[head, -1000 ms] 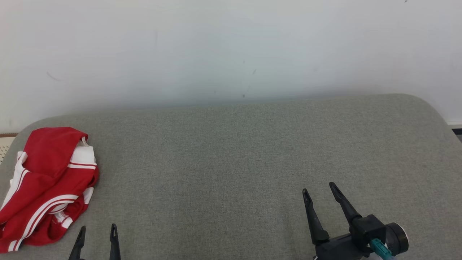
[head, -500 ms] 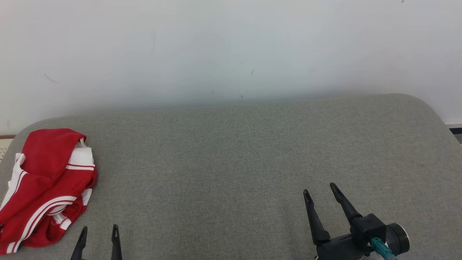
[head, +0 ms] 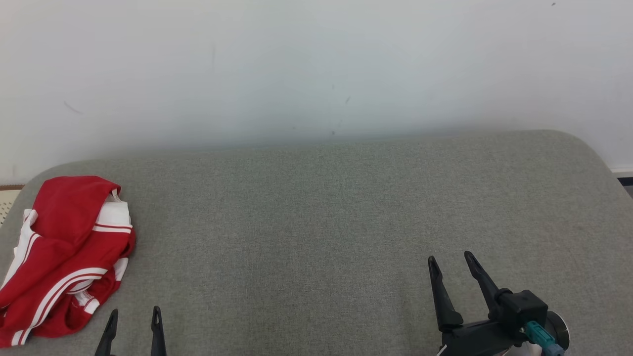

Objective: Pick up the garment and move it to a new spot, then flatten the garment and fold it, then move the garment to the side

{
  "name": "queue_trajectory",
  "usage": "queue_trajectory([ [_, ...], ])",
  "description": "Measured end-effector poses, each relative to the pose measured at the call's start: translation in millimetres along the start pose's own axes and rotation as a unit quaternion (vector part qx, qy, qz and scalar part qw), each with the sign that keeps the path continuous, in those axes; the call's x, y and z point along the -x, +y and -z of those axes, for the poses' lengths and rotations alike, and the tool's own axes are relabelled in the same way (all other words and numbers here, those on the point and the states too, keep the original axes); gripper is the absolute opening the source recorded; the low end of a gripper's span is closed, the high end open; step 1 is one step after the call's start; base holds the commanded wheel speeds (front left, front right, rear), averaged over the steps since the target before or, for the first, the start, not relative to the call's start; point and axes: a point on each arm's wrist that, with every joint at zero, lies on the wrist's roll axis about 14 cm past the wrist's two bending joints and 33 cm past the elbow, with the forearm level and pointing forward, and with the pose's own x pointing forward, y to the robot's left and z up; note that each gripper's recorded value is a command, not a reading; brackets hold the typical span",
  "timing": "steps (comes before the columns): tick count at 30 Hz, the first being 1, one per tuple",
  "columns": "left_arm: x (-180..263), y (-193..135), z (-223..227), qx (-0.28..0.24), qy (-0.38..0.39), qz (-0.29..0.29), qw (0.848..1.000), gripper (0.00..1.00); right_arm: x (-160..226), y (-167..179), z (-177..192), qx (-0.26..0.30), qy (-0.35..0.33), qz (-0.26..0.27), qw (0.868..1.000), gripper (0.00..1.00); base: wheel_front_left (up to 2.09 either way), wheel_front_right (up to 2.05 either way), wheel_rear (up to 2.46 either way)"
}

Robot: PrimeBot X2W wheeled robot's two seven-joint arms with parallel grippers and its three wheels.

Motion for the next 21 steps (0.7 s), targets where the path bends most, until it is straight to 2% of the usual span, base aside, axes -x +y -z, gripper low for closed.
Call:
queue_trajectory([
  [21, 1.3, 1.3, -1.3, 0.003, -0.001, -0.002, 1.000, 1.00, 0.4, -2.4, -3.1, -0.020, 0.002, 0.004, 1.000, 1.00, 0.00, 0.00, 0.00],
])
